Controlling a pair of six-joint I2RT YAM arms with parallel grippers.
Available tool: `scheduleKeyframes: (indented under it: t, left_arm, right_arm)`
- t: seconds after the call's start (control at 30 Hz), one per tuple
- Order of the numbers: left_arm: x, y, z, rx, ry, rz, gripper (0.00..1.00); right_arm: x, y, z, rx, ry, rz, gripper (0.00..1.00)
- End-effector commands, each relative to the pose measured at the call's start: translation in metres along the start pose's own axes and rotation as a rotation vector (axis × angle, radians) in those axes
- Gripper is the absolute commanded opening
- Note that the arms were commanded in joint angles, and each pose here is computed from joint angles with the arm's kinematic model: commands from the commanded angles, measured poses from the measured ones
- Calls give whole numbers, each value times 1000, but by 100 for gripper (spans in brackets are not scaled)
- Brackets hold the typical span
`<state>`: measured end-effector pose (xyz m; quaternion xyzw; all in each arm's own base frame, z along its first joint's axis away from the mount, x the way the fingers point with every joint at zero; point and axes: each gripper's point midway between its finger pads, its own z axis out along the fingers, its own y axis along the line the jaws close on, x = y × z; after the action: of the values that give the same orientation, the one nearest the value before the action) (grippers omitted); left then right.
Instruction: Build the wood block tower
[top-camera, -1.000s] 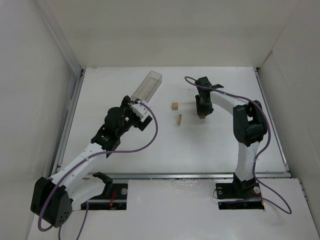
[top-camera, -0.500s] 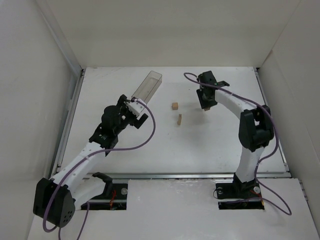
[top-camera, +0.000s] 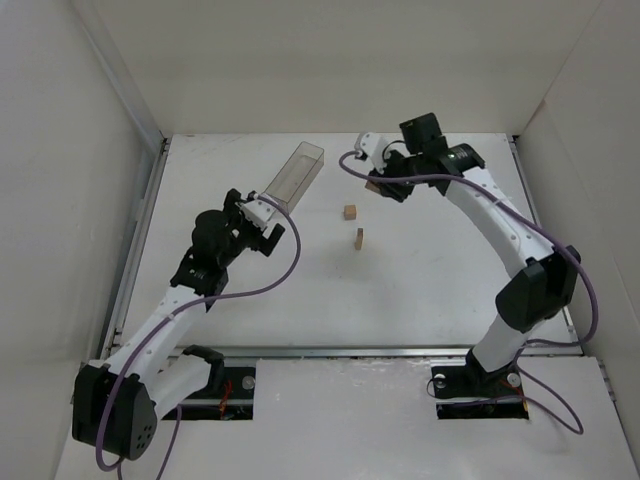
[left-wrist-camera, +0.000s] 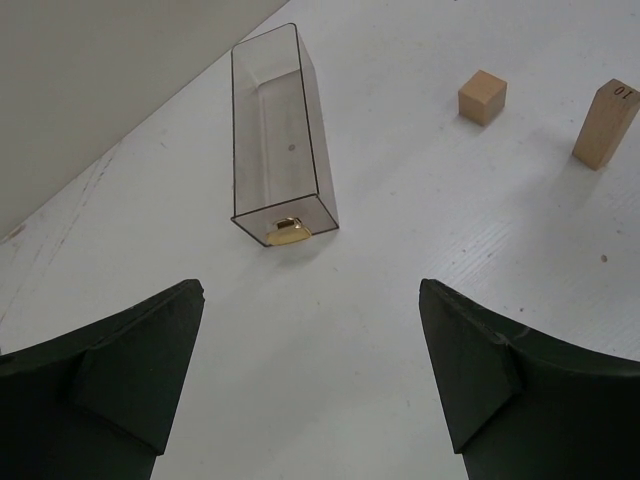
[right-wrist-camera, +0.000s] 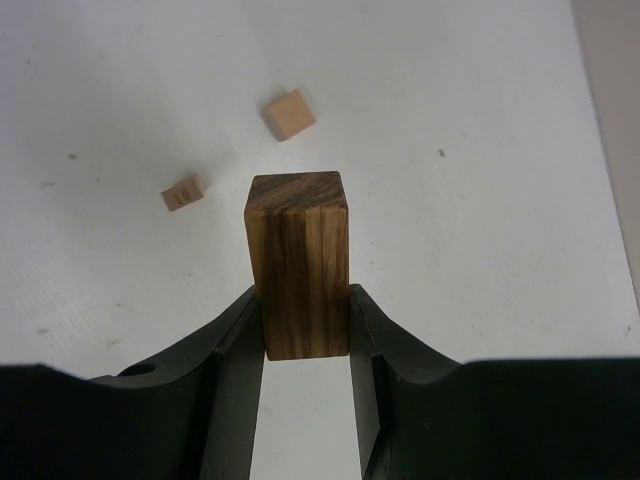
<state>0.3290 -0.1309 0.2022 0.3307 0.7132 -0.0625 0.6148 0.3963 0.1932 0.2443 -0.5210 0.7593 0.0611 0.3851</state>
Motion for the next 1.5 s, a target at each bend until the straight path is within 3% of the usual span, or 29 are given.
scheduleKeyframes:
  t: [0.0, 0.33, 0.57, 1.47]
  left_arm:
    - [-7, 2, -7, -17, -39, -26, 86]
    - [-6, 2, -11, -29, -46, -33, 86]
    - [-6, 2, -11, -29, -46, -33, 86]
    - [-1, 2, -12, -34, -34, -26, 86]
  right_arm:
    - [6, 39, 18, -151, 97, -163, 0]
    - [13, 81, 42, -300, 156, -285, 0]
    - [24, 74, 54, -288, 202, -335, 0]
    - [30, 86, 91, -367, 192, -312, 0]
